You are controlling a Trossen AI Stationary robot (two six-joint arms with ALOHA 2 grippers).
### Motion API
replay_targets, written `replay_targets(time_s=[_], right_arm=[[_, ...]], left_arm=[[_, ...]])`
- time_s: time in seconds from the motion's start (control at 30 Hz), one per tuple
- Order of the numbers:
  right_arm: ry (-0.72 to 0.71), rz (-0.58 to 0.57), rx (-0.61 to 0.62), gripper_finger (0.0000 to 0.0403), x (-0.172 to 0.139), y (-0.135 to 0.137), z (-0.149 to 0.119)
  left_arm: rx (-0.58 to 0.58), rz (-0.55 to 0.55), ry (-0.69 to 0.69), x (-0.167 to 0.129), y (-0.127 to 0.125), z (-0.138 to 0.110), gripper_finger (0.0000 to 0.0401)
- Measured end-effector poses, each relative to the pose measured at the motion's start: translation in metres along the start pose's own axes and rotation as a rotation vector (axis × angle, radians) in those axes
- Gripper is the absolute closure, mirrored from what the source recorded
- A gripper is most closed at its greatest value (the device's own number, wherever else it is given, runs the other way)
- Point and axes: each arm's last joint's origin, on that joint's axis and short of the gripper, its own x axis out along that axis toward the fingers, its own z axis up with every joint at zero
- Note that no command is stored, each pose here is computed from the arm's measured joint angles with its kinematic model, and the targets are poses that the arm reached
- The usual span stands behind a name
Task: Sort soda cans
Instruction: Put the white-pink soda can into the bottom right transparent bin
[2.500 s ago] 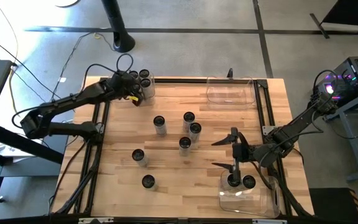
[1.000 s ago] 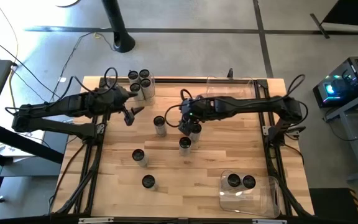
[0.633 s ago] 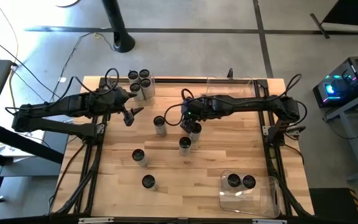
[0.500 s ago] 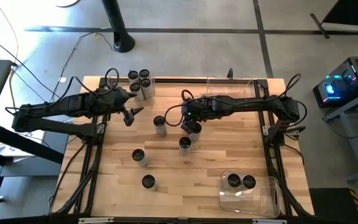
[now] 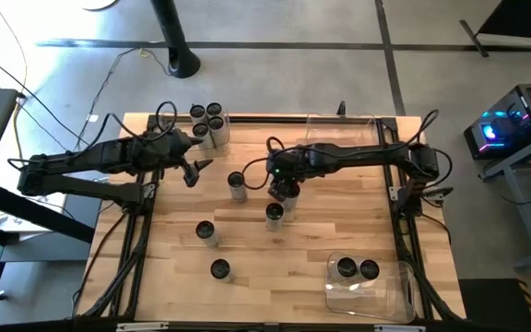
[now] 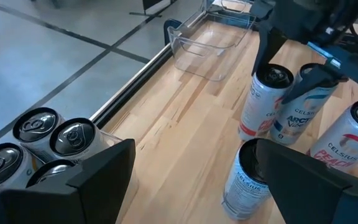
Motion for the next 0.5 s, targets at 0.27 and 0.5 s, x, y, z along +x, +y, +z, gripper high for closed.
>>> replay_targets(time_s=[0.27, 0.5], right_arm=[[-0.022, -0.011, -0.049, 0.0165, -0.004, 0.000, 0.000], [-0.180, -0.148, -0.086, 0.0165, -0.071, -0.001, -0.012]], left_arm=[[0.001, 0.002, 0.015, 0.002, -0.001, -0.001, 0.0071], [-0.015, 0.002, 0.016, 0.002, -0.001, -0.001, 0.0071]])
